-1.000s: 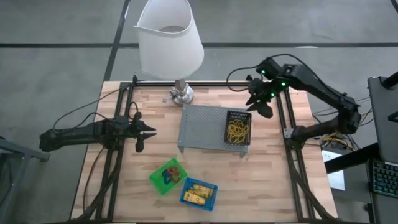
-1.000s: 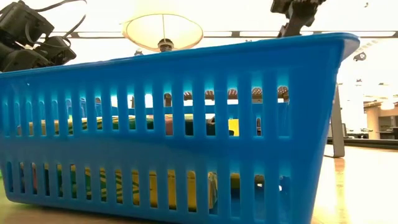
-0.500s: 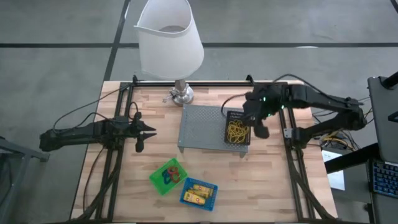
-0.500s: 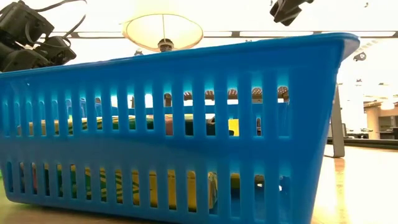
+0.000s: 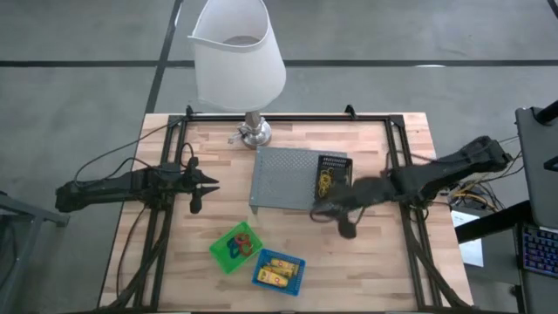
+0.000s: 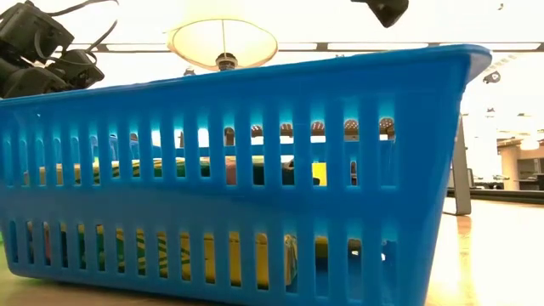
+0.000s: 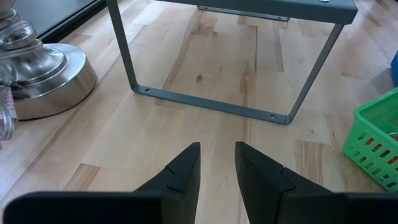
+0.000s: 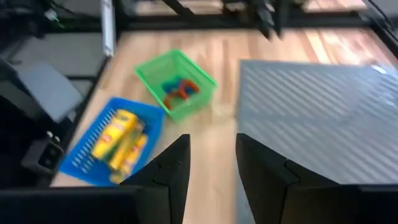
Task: Pick & Place Office Desk Supplies
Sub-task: Put the blue basket on the shelf
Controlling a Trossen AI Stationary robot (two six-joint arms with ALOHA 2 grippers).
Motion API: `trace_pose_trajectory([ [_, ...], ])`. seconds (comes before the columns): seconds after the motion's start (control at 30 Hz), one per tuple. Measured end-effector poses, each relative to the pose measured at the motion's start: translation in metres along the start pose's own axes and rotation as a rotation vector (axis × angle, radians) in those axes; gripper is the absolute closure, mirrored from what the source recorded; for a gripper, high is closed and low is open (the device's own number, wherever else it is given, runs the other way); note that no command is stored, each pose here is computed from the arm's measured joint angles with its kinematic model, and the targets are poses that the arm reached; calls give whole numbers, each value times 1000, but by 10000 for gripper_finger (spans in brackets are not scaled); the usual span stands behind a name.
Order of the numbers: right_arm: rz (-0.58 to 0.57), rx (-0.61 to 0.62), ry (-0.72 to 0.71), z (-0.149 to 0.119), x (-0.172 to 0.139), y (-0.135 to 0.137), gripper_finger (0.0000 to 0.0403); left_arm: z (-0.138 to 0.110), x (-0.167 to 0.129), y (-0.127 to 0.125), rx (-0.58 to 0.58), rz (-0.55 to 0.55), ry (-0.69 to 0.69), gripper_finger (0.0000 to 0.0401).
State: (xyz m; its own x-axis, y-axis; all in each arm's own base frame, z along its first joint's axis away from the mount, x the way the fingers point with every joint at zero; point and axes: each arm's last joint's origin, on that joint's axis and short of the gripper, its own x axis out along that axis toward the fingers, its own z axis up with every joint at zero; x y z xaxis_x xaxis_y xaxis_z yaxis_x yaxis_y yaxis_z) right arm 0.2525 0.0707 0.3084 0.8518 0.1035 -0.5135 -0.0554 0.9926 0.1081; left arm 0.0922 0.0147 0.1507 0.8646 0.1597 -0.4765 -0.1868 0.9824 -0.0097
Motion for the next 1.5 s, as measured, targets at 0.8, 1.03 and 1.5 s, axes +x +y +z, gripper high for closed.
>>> trace_pose_trajectory([
  [0.8,-203,-71,305,10,115,116,278,-1,1,0,1,0,11,295],
  [1.03,-197,-236,475,-5,130,160,278,-1,1,0,0,0,12,295],
  [1.5,-73,-656,617,-22,147,196,278,-1,1,0,0,0,12,295],
])
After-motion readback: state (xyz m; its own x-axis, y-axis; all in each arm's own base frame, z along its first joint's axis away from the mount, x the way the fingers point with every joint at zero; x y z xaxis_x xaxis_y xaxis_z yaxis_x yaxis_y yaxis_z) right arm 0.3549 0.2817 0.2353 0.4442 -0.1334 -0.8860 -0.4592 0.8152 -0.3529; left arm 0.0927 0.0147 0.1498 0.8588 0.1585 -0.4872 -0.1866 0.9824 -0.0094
